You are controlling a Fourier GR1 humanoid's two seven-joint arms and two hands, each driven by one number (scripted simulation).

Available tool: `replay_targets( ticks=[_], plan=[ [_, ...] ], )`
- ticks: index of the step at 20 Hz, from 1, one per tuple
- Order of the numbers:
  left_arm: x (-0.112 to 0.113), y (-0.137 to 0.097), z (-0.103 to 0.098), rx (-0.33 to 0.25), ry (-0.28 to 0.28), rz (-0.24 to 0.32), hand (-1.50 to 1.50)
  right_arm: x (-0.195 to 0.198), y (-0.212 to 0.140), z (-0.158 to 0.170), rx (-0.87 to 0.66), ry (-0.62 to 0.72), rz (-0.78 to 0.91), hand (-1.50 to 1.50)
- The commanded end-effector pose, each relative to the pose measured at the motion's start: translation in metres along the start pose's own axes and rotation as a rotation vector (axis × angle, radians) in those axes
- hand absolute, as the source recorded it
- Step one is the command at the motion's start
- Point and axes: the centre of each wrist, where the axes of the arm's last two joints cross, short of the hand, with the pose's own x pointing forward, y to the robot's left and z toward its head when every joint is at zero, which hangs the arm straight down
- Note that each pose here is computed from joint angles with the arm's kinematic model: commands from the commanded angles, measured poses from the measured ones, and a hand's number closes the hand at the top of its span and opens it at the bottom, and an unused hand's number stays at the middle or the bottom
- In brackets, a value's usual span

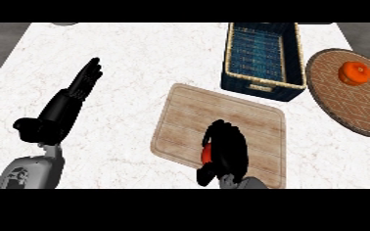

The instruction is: Pick the tomato from the cutting board and place it in the basket

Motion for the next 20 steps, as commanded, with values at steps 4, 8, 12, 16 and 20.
replay_targets(
  ticks=[4, 8, 12, 16, 20],
  plan=[
    [0.0, -0.003, -0.008, -0.001, 0.001, -0.015, 0.0, 0.024, -0.016, 0.003, 0.048, -0.195, 0.192, 1.5],
    [-0.001, -0.007, 0.004, -0.028, 0.011, 0.0, 0.0, 0.065, -0.027, 0.019, 0.051, -0.354, 0.254, 1.5],
    [0.001, -0.004, 0.0, -0.014, 0.01, 0.017, 0.0, 0.071, -0.013, 0.02, -0.011, -0.378, 0.228, 1.5],
    [0.011, 0.004, -0.012, -0.003, -0.01, -0.009, 0.0, 0.088, -0.059, 0.041, -0.009, -0.427, 0.068, 1.5],
    [-0.005, -0.01, 0.012, -0.001, -0.008, 0.011, 0.0, 0.083, -0.065, 0.058, -0.033, -0.49, -0.198, 1.5]
  ],
)
